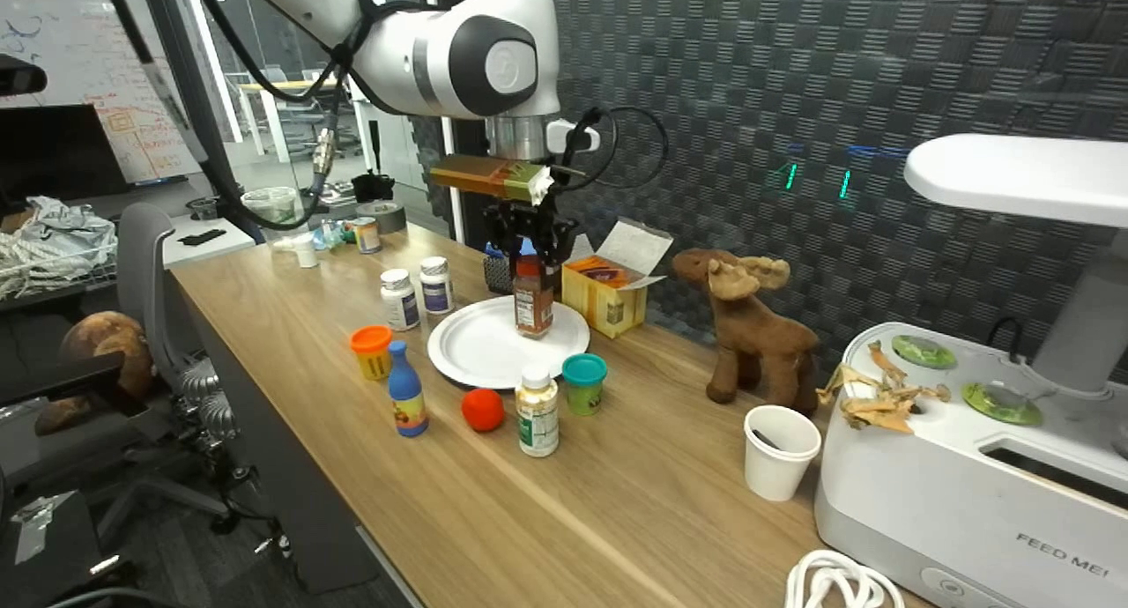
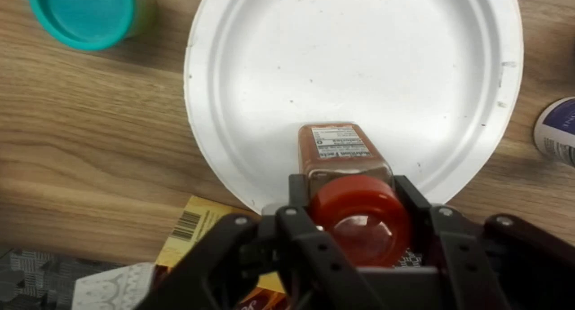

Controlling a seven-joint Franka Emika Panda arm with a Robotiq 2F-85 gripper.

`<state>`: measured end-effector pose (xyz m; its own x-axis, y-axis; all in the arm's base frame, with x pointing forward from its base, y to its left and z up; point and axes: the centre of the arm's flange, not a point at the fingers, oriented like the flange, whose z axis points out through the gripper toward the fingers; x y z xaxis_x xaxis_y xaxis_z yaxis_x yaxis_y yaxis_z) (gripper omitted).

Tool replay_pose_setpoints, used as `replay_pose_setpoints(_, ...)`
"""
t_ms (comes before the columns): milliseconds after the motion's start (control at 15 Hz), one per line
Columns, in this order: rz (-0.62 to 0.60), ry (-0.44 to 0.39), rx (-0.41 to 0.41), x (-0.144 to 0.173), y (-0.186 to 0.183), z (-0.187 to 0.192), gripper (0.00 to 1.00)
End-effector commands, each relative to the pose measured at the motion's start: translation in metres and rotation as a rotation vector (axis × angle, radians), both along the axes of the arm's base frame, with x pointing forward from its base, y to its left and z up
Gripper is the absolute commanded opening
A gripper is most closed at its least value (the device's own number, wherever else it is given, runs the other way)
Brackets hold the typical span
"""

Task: Put all the bottles and the orange ball in the plate

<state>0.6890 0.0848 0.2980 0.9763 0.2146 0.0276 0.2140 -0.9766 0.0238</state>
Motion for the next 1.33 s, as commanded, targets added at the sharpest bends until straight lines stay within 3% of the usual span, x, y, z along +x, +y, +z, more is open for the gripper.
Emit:
replay_pose_setpoints(0,0.024,-0.016,-0.004,0.003,0.009,0.002,0.24)
replay_pose_setpoints(333,-0.001,0.011,0.013,0.011,-0.001,-0.016,0.24)
replay_pose_setpoints(400,0.005,0.015,0.019,0.010,-0.001,-0.016,0.74)
replay_pose_setpoints(467,0.007,0.012,0.021,0.006,-0.001,-0.014,0.75)
replay_pose_setpoints(667,-0.003,0.002,0.011,-0.011,-0.001,-0.007,0.97)
replay_pose_setpoints(933,-0.046,-0.021,0.000,-0.041,-0.008,0.002,1.00)
replay_pose_setpoints(1267,-0.185,-0.077,-0.038,-0.083,-0.038,0.011,1.00)
